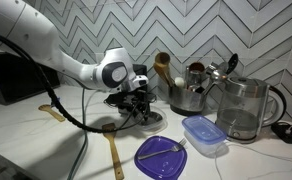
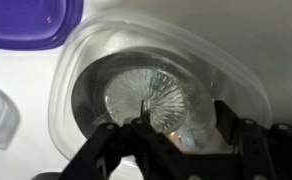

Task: Take the silver bowl out of the tupperware container

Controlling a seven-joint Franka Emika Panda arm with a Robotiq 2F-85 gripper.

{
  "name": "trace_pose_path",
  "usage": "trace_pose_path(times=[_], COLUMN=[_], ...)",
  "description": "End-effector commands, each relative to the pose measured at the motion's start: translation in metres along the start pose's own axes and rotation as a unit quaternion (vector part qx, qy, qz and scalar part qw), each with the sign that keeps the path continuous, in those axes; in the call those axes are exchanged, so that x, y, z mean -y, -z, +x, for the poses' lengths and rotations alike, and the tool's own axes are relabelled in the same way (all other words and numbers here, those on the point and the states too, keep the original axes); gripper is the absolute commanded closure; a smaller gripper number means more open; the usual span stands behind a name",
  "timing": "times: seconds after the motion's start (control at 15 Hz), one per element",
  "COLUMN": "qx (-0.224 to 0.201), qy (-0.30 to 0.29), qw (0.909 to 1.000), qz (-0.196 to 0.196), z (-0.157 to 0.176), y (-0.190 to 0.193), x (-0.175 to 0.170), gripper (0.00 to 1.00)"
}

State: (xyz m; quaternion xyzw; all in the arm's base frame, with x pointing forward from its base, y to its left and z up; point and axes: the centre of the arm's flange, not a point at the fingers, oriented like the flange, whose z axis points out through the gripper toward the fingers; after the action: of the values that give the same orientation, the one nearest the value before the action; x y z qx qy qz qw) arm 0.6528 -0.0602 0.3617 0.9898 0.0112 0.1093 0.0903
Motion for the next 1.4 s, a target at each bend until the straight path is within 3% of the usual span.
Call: trace_pose_path(times=[0.0, 0.13, 0.27, 0.33, 0.53, 0.67, 1.33], qx=[0.004, 0.006, 0.006, 0.005, 0.001, -0.003, -0.021], qy=[0.004, 0.003, -0.001, -0.002, -0.005, -0.005, 0.003], qw=[0.9998, 0.9998, 0.9997, 0.9997, 0.9997, 0.9998, 0.9998], qz=[0.019, 0.021, 0.022, 0.022, 0.022, 0.02, 0.004], z=[-0.002, -0.003, -0.004, -0.003, -0.002, -0.001, 0.0], y=[-0.015, -0.016, -0.015, -0.014, -0.008, -0.002, 0.046], x=[-0.001, -0.003, -0.005, -0.006, -0.008, -0.008, -0.014], gripper=[0.31, 0.35, 0.58, 0.62, 0.89, 1.0, 1.0])
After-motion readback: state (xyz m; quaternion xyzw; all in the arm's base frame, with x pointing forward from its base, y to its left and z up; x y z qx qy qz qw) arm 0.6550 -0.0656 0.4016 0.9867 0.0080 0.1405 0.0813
